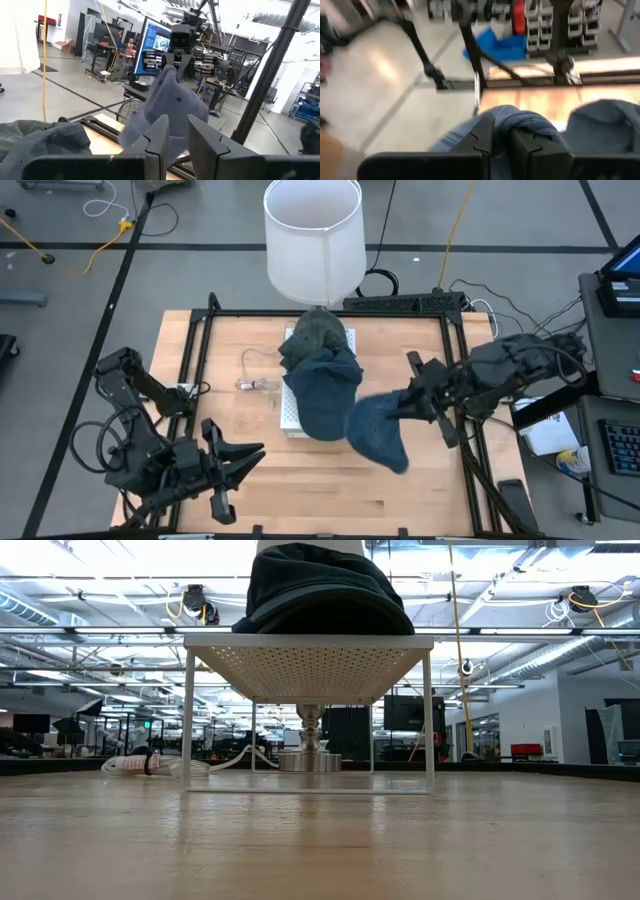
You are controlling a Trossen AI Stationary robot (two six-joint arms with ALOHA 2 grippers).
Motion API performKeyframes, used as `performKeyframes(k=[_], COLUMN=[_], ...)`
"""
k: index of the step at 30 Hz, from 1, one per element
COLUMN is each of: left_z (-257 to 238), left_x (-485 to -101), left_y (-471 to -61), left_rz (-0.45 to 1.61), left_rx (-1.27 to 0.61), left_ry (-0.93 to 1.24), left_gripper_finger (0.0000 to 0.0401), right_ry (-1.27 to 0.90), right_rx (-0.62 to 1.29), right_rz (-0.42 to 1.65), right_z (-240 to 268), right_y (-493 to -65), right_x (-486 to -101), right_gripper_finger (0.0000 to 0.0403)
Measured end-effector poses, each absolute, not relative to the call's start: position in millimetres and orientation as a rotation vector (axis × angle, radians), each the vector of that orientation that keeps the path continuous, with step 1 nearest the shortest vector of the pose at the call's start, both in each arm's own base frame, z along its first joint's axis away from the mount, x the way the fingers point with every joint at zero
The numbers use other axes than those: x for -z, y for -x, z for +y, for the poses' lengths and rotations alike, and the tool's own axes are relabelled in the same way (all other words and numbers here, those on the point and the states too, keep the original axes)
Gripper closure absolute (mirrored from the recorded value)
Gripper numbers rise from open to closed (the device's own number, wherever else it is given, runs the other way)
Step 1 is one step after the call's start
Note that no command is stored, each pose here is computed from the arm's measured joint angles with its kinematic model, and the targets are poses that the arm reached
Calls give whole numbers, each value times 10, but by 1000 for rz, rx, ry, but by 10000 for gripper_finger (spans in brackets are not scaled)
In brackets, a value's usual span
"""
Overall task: Pick & Place hat
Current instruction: Stack the blue cap on the blue cap on the shelf
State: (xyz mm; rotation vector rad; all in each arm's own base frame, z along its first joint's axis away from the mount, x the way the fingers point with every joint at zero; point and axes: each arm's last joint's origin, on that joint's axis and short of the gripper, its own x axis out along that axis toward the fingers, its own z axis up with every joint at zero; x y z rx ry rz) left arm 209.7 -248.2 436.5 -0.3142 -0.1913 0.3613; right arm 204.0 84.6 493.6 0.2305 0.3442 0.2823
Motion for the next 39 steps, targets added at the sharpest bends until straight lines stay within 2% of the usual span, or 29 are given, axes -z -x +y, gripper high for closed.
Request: performKeyframes(k=[6,11,21,30,39], left_z=[-2442,-2408,-2401,-2399,-2352], left_x=[-4360,-4359,-4347,-4344,-4341], left_y=[-2148,-2187,-2204,-2209,-2262], left_rz=[-192,-189,-182,-175,-176], left_rx=[-381,-399,-404,-408,-429], left_ry=[307,282,265,237,233], left_gripper_finger=[334,334,334,334,334], right_ry=[-56,103,224,319,724], right_rx=[-294,-314,-491,-547,-527], right_rz=[550,708,906,934,821], right_z=[901,976,1094,1071,1111], right_y=[-2169,-2372,-2612,-2527,-2510], right_x=[-5015,-4920,-4660,-4653,-4704], right_gripper_finger=[384,384,384,384,384])
